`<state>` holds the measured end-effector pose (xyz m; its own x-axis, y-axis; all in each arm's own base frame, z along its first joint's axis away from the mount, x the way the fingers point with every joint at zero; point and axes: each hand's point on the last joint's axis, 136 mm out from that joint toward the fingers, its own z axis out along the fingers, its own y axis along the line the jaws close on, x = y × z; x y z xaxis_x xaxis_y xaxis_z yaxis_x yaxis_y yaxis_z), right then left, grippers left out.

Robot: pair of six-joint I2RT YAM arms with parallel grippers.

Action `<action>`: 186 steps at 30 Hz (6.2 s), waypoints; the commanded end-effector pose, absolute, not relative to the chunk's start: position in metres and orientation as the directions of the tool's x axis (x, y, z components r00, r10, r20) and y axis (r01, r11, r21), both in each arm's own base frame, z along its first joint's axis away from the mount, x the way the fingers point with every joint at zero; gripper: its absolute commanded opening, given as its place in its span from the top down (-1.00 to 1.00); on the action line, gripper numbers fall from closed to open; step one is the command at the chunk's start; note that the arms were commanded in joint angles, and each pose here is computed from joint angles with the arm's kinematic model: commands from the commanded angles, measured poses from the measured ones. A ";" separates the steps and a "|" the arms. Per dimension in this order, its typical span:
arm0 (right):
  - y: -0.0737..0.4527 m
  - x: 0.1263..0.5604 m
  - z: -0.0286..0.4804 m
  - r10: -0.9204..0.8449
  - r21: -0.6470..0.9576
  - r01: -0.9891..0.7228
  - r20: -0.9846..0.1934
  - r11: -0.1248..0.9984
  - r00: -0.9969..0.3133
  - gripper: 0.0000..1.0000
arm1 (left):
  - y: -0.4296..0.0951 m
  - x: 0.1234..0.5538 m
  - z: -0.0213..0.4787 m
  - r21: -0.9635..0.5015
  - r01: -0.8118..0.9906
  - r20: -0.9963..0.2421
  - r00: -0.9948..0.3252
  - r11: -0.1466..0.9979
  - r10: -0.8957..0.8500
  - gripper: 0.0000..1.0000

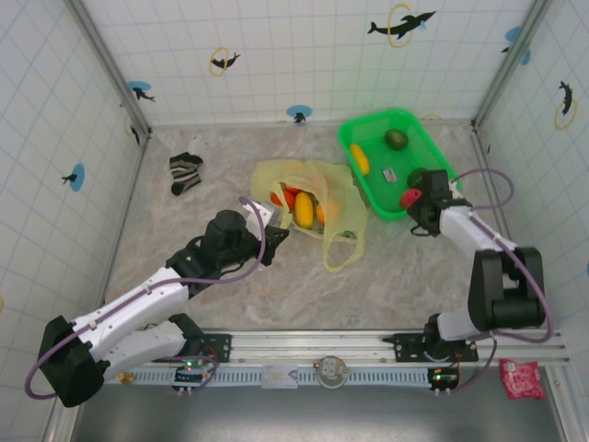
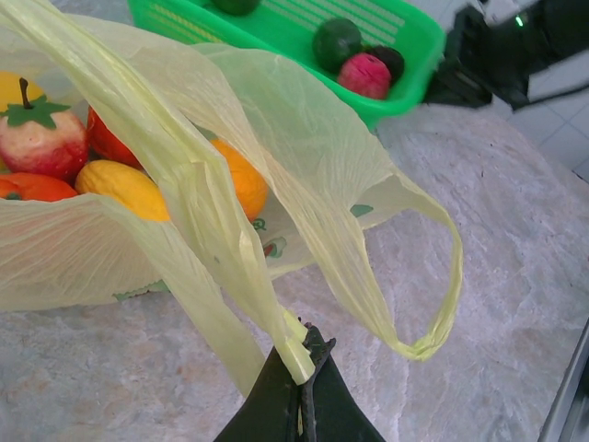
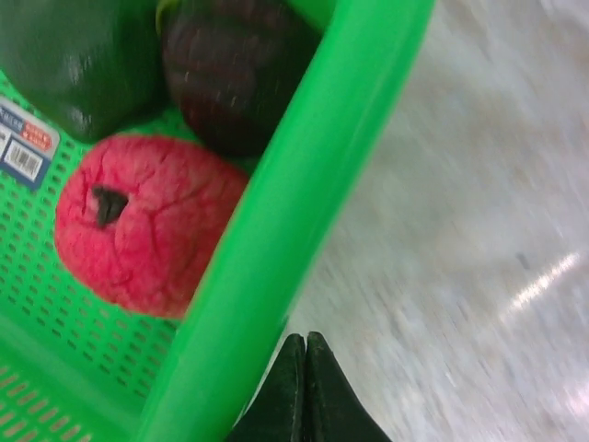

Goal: Place the fake fruits into the plastic bag and tie a complex knot

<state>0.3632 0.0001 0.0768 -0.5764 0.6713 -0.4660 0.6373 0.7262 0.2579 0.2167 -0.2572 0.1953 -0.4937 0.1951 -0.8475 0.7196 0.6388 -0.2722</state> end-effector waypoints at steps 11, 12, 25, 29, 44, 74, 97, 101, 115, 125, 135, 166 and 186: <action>0.052 0.392 0.144 0.284 0.191 0.213 -0.725 0.958 -0.628 0.49 | -0.256 0.217 0.205 -0.260 0.721 -0.863 -0.472 0.643 0.181 1.00; 0.062 0.386 0.155 0.229 0.172 0.151 -0.754 0.973 -0.616 0.42 | -0.255 0.218 0.205 -0.259 0.719 -0.862 -0.473 0.645 0.182 1.00; 0.238 0.196 0.183 -0.661 -0.423 -0.893 -0.716 0.153 0.226 0.23 | -0.248 0.221 0.207 -0.231 0.700 -0.864 -0.467 0.676 0.188 1.00; 0.233 0.172 0.135 -0.846 -0.522 -0.840 -0.371 -0.150 0.382 0.11 | -0.245 0.219 0.205 -0.236 0.694 -0.862 -0.473 0.681 0.183 1.00; 0.245 0.184 0.109 -0.893 -0.607 -0.756 -0.165 -0.242 0.418 -0.02 | -0.239 0.214 0.206 -0.230 0.695 -0.868 -0.463 0.681 0.178 1.00; 0.233 0.174 0.073 -0.915 -0.484 -0.806 -0.028 -0.341 0.403 0.24 | -0.244 0.216 0.208 -0.226 0.706 -0.874 -0.451 0.672 0.181 1.00; 0.277 0.273 0.354 -0.095 -0.073 -0.766 -0.995 0.639 0.015 1.00 | -0.245 0.261 0.355 -0.276 0.707 -0.955 -0.276 0.651 -0.105 1.00; 0.254 0.299 0.417 0.097 0.088 -0.660 -0.995 0.747 -0.022 1.00 | -0.234 0.275 0.403 -0.317 0.683 -0.948 -0.226 0.658 -0.222 1.00; 0.207 0.333 0.422 0.167 0.202 -0.459 -0.979 0.865 -0.116 1.00 | -0.235 0.276 0.427 -0.318 0.702 -0.947 -0.203 0.638 -0.248 1.00; 0.197 0.342 0.385 0.159 0.241 -0.454 -0.964 0.858 -0.212 1.00 | -0.259 0.265 0.396 -0.351 0.789 -0.936 -0.298 0.505 -0.187 1.00; 0.204 0.341 0.418 0.166 0.243 -0.497 -0.967 0.833 -0.194 1.00 | -0.266 0.236 0.427 -0.303 0.883 -0.947 -0.236 0.357 -0.220 0.91; 0.209 0.317 0.379 0.103 0.267 -0.566 -0.947 0.780 -0.306 0.17 | -0.280 0.225 0.373 -0.149 0.926 -0.982 -0.098 0.346 -0.162 1.00; 0.318 0.244 0.410 -0.071 0.252 -0.836 -0.943 0.488 -0.325 -0.01 | -0.299 0.225 0.375 -0.109 0.933 -0.992 -0.080 0.342 -0.098 1.00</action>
